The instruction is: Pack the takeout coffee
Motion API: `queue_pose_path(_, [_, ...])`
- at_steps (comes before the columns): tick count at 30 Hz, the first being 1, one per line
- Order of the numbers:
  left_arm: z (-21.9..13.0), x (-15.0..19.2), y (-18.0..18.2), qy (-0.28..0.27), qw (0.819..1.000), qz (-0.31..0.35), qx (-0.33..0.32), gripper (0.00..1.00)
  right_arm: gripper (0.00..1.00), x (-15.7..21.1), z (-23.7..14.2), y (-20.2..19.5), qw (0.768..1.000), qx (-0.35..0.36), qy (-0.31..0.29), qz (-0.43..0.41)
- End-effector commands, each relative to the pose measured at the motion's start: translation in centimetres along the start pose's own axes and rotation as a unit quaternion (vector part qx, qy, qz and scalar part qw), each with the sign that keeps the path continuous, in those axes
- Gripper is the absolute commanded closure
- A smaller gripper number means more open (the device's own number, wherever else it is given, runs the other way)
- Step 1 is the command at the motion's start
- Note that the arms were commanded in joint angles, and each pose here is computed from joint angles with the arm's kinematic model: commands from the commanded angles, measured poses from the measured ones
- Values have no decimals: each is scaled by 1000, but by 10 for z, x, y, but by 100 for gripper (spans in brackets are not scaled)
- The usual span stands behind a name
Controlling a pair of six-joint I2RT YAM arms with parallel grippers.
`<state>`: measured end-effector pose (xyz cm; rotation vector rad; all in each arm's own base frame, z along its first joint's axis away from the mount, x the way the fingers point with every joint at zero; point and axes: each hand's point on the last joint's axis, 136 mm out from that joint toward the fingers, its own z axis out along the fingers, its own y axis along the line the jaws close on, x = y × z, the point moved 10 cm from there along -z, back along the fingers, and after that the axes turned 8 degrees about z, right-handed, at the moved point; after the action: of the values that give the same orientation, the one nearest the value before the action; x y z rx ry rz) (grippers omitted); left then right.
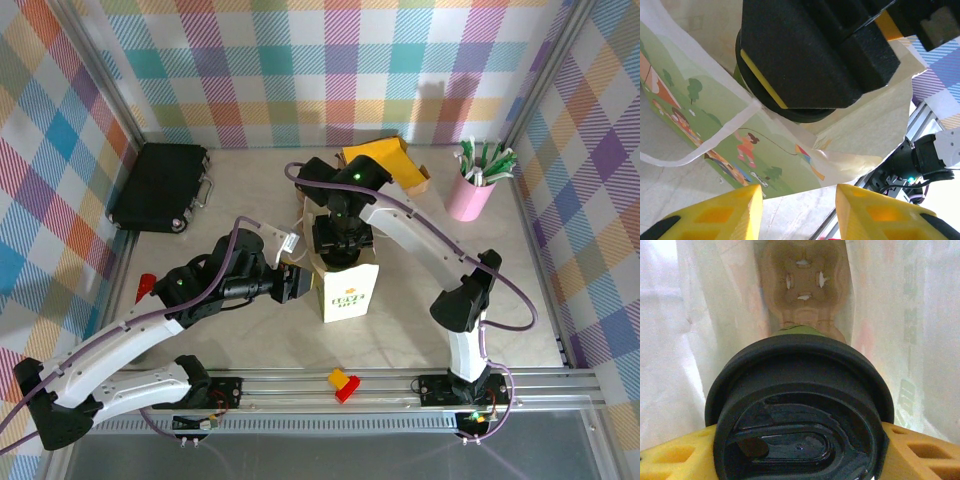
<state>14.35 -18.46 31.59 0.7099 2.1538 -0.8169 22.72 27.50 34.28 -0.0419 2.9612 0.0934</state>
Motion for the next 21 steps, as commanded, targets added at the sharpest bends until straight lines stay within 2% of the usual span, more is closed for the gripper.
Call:
queue_pose_path(1, [-2, 0, -5, -7, 1000, 17, 22, 58, 46, 16, 3, -18, 995, 77, 59, -11])
queue_pose_path(7, [1, 7, -5, -5, 999, 1, 43, 60, 46, 14, 6, -19, 995, 78, 63, -9])
queue_pose_path(21, [1, 15, -2, -1, 999, 3, 37, 62, 46, 14, 18, -15, 994, 73, 77, -2])
